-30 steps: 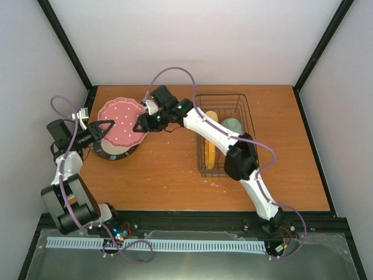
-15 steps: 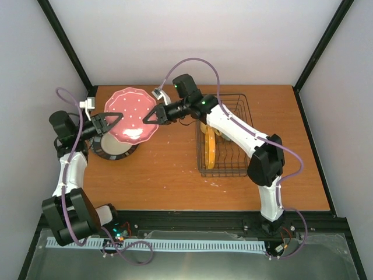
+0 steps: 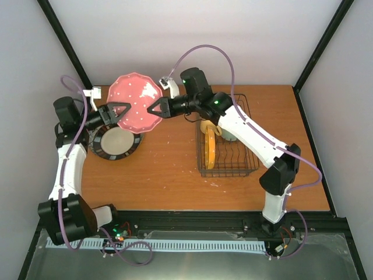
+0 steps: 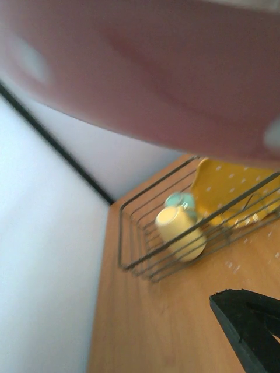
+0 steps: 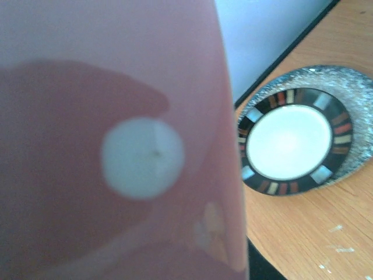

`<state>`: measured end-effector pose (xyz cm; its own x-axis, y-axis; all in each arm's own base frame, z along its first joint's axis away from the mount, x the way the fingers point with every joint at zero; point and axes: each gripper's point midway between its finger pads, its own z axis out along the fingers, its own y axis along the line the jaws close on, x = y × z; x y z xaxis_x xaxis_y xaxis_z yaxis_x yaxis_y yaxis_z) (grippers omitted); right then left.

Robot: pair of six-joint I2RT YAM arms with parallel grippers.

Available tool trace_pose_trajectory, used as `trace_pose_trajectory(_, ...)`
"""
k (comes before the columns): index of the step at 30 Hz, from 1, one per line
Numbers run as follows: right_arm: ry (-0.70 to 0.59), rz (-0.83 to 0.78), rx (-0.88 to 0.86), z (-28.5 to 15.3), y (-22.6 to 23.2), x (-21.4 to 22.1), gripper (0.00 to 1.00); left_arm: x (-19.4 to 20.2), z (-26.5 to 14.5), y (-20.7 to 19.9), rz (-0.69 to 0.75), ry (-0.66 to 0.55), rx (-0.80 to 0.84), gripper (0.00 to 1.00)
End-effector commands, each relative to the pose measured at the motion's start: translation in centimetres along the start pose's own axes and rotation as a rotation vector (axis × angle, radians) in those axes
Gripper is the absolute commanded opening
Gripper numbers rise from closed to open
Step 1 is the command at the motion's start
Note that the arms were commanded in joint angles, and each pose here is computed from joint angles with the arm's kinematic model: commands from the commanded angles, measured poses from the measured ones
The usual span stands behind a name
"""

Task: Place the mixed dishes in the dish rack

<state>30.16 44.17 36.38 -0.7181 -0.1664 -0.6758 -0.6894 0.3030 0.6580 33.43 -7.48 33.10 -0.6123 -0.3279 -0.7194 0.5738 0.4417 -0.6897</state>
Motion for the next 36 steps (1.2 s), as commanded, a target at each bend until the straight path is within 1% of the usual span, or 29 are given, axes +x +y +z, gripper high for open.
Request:
trace_pose_trajectory(1, -0.116, -0.146, 0.084, -3.8, 2.9, -2.0, 0.03, -4.7, -1.7, -1.1, 0.174, -0.172, -0.229, 1.0)
trace_pose_trajectory(4, -0.187, -0.127, 0.269, -6.3, 0.3, -2.7, 0.03, -6.8, -3.7, -2.7, 0.263, -0.29, -0.348, 1.0)
trace_pose_trajectory(6, -0.276, -0.129, 0.426, -9.2, -1.3, -3.6, 0.03, -7.8, -5.2, -4.0, 0.324, -0.369, -0.421, 1.0)
trace_pose_trajectory(8, -0.383, -0.139, 0.584, -13.3, -2.1, -4.8, 0.03, -8.5, -7.0, -5.7, 0.393, -0.45, -0.494, 1.0)
trace_pose_trajectory(10, -0.504, -0.155, 0.727, -18.0, -1.7, -6.2, 0.03, -8.8, -8.7, -6.9, 0.45, -0.515, -0.57, 1.0)
trace_pose_trajectory(11, -0.571, -0.155, 0.811, -20.7, -1.5, -6.7, 0.03, -8.7, -9.3, -7.2, 0.46, -0.529, -0.604, 1.0)
trace_pose_trajectory(14, -0.729, -0.115, 0.971, -27.0, -1.0, -6.4, 0.03, -8.5, -10.7, -8.0, 0.507, -0.568, -0.669, 1.0)
trace_pose_trajectory(16, -0.821, -0.063, 1.057, -30.1, -1.6, -4.9, 0.03, -8.3, -11.2, -8.1, 0.528, -0.573, -0.695, 1.0)
trace_pose_trajectory(18, -0.935, -0.009, 1.101, -33.5, -1.6, -2.7, 0.03, -8.0, -11.4, -7.8, 0.531, -0.567, -0.72, 1.0)
trace_pose_trajectory(19, -0.953, 0.016, 1.132, -34.2, -2.3, -1.3, 0.03, -8.0, -11.4, -7.5, 0.535, -0.559, -0.728, 1.0)
trace_pose_trajectory(20, -0.948, 0.032, 1.167, -34.6, -3.2, 0.0, 0.03, -7.8, -11.4, -7.2, 0.537, -0.551, -0.738, 1.0)
trace_pose_trajectory(22, -0.886, 0.06, 1.239, -34.5, -4.9, 2.1, 0.03, -7.6, -11.4, -6.5, 0.529, -0.537, -0.757, 1.0)
trace_pose_trajectory(25, -0.726, 0.09, 1.285, -32.1, -7.3, 4.1, 0.03, -7.3, -11.1, -5.5, 0.514, -0.515, -0.762, 1.0)
trace_pose_trajectory(27, -0.647, 0.108, 1.304, -30.4, -8.6, 5.6, 0.03, -7.1, -11.0, -5.2, 0.509, -0.51, -0.764, 1.0)
trace_pose_trajectory(31, -0.596, 0.146, 1.276, -28.2, -10.5, 7.5, 0.03, -6.8, -11.3, -4.9, 0.511, -0.507, -0.788, 1.0)
trace_pose_trajectory(36, -0.515, 0.191, 1.303, -26.4, -12.8, 10.0, 0.03, -6.4, -11.5, -4.3, 0.506, -0.49, -0.817, 1.0)
